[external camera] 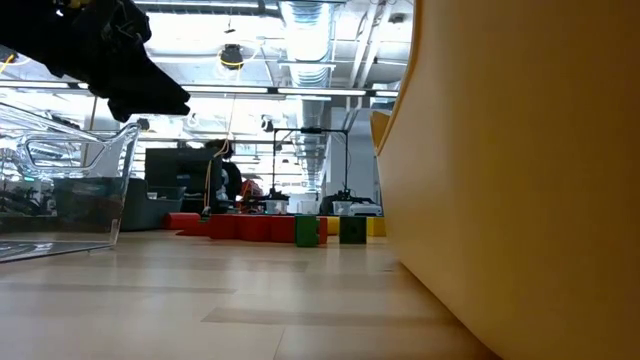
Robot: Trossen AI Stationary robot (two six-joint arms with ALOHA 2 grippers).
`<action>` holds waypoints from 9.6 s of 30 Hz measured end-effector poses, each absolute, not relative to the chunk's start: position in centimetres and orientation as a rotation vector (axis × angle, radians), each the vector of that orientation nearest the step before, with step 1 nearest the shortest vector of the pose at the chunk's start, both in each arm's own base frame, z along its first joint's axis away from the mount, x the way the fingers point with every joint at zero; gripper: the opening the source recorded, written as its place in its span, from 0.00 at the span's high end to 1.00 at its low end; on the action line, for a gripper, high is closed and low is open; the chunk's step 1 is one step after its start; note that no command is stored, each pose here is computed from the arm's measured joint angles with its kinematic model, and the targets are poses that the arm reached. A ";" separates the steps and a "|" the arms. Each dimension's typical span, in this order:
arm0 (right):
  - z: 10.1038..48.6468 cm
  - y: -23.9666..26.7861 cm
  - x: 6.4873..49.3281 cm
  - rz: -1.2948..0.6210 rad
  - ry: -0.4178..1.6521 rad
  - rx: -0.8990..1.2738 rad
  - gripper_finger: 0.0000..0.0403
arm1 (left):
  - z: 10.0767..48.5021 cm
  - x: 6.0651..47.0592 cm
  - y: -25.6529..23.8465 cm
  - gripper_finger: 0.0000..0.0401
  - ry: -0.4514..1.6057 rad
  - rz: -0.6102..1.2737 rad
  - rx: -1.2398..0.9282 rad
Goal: Sort blocks
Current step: Put the yellow wooden block into the right transparent bin
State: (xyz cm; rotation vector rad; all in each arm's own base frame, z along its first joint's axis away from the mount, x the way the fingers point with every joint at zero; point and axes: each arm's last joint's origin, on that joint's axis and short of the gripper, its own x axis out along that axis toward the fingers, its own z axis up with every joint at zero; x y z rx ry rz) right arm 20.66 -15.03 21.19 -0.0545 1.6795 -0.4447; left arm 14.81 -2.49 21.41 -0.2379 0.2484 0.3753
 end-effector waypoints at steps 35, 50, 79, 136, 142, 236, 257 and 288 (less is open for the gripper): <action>15.9 -13.4 15.2 -1.124 1.138 0.465 0.35 | 21.6 14.8 -2.9 0.61 0.233 0.348 -0.223; 15.1 -11.2 16.6 -0.917 1.123 0.455 0.35 | 21.9 14.9 -3.0 0.61 0.208 0.338 -0.226; 18.0 -4.9 20.9 -0.912 0.730 0.306 0.35 | 21.8 14.7 -3.6 0.61 0.222 0.297 -0.213; 12.2 -8.4 10.4 -1.470 0.881 0.624 0.52 | 22.6 14.9 -3.5 0.61 0.160 0.306 -0.117; 12.0 -8.6 10.5 -1.463 0.898 0.611 0.69 | 22.6 14.9 -3.5 0.61 0.160 0.307 -0.119; 21.3 19.4 15.5 -0.523 1.382 0.542 0.46 | 22.2 14.7 -3.7 0.61 0.183 0.300 -0.157; 27.5 -0.2 26.5 -0.635 1.063 0.090 0.48 | 22.2 14.7 -3.7 0.61 0.190 0.301 -0.153; 19.9 -1.2 37.5 -0.267 0.953 0.004 0.43 | 22.5 14.8 -3.7 0.61 0.162 0.297 -0.141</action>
